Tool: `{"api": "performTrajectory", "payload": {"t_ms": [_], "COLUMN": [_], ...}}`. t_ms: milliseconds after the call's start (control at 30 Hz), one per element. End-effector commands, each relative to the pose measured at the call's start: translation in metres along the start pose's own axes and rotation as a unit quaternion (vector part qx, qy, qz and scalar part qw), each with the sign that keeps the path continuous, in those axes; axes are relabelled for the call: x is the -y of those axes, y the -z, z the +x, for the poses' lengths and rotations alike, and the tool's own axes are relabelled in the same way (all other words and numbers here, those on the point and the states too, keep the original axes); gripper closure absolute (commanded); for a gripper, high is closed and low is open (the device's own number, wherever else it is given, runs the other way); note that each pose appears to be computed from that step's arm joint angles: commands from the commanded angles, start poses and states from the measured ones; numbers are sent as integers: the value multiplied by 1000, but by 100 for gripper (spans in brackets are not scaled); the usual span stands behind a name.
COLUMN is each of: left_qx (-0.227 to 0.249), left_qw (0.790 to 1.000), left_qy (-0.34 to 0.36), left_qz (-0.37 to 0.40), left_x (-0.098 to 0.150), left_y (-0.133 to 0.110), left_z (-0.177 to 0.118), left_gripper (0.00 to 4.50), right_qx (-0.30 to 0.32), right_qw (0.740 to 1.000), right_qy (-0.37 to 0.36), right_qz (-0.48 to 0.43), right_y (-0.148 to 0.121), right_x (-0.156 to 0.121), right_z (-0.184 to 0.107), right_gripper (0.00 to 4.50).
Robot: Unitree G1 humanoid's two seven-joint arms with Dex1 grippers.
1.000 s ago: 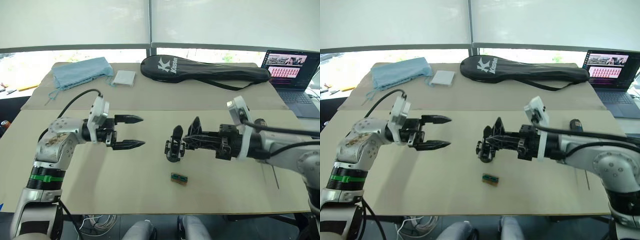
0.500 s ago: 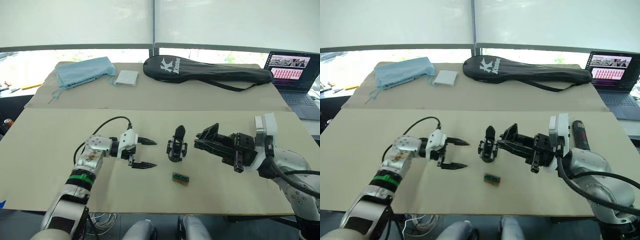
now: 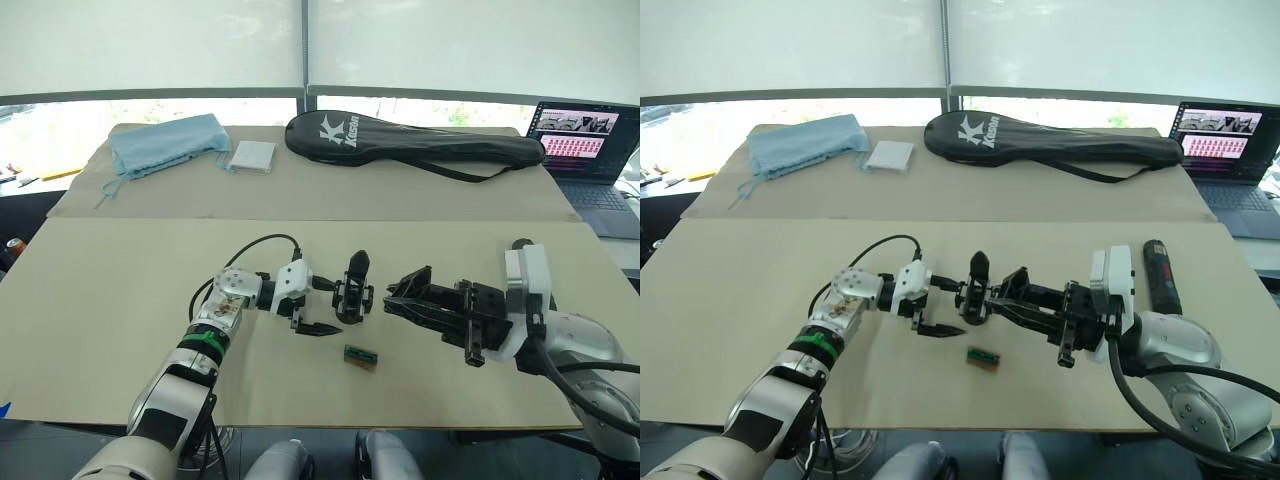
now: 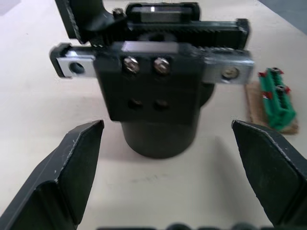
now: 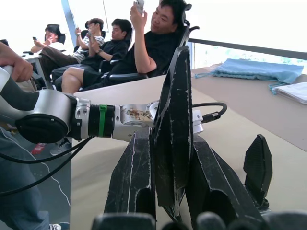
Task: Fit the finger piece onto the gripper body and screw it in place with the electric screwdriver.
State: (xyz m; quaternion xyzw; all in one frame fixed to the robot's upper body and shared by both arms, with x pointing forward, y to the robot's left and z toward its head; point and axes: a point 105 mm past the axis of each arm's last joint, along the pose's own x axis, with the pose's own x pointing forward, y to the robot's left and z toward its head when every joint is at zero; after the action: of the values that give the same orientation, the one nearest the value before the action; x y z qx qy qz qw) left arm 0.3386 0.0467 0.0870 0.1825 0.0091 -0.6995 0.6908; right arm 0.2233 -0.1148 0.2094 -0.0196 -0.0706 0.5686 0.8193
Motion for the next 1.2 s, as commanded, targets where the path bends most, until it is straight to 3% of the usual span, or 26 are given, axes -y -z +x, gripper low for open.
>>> {"api": "performTrajectory", "payload": {"t_ms": [33, 467, 567, 667, 967, 1200], "left_qx": [0, -8, -7, -5, -12, -13], "left_qw": [1000, 1000, 1000, 1000, 1000, 1000], "left_qy": [11, 0, 0, 2, 10, 13], "left_qz": [16, -2, -6, -11, -13, -13], "left_x": [-1, -6, -5, -4, 1, 2], "left_y": [-5, -1, 0, 1, 5, 5], "left_z": [5, 12, 14, 17, 18, 17], "left_gripper": [0, 0, 88, 225, 225, 225], "right_qx": [14, 7, 5, 3, 9, -4], "right_qw": [999, 999, 1000, 1000, 999, 997], "right_qy": [-17, -8, -6, -6, -13, -17], "right_qz": [-25, -31, -30, -30, -34, -71], "right_y": [-15, -17, -17, -17, -16, -1], "right_x": [-9, -9, -9, -9, -8, 3], "right_z": [5, 9, 9, 9, 16, 37], "right_gripper": [406, 406, 406, 406, 406, 406]}}
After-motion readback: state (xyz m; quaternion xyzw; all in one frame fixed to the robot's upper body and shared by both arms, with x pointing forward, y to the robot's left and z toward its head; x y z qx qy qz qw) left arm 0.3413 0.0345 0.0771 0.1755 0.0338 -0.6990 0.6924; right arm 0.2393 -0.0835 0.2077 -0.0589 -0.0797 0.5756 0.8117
